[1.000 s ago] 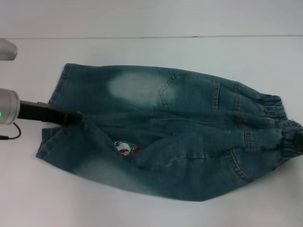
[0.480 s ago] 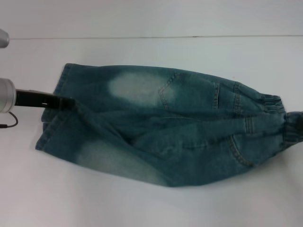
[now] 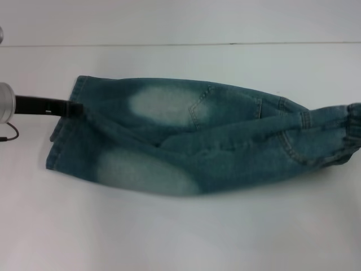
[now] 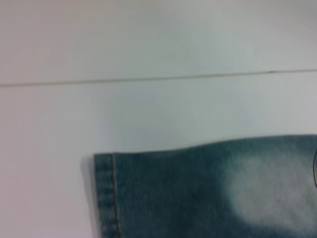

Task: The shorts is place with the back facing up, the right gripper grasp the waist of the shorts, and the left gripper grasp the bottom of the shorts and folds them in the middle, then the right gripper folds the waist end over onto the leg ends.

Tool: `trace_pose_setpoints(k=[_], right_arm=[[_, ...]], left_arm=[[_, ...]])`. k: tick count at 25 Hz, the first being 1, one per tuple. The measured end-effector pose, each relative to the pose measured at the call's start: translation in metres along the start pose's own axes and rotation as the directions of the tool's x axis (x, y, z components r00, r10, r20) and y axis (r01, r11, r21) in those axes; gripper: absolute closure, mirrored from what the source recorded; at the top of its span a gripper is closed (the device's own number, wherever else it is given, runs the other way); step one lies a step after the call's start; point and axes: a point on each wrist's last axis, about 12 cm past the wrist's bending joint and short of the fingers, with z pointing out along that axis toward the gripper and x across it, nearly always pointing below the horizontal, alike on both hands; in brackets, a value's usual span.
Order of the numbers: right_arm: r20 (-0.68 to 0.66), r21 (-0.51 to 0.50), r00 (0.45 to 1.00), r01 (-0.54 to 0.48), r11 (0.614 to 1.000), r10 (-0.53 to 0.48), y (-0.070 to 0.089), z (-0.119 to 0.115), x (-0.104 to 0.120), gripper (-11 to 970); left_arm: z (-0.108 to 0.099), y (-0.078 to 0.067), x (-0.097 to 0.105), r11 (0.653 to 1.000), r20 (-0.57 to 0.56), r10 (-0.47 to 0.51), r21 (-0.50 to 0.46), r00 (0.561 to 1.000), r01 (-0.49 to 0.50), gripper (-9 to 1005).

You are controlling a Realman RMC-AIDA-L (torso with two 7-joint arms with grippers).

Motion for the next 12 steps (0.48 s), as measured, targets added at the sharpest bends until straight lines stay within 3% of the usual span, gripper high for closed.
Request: trace_pose_setpoints(k=[12], right_arm=[[-0.003,0.057,1.000,0.026,0.998,-0.025,-0.010,0.001,-0.031,914]], left_arm=[[-0.009,0.001,-0.019,1.000,0.085,-0.013,-0.016,0.996,0.015,956]])
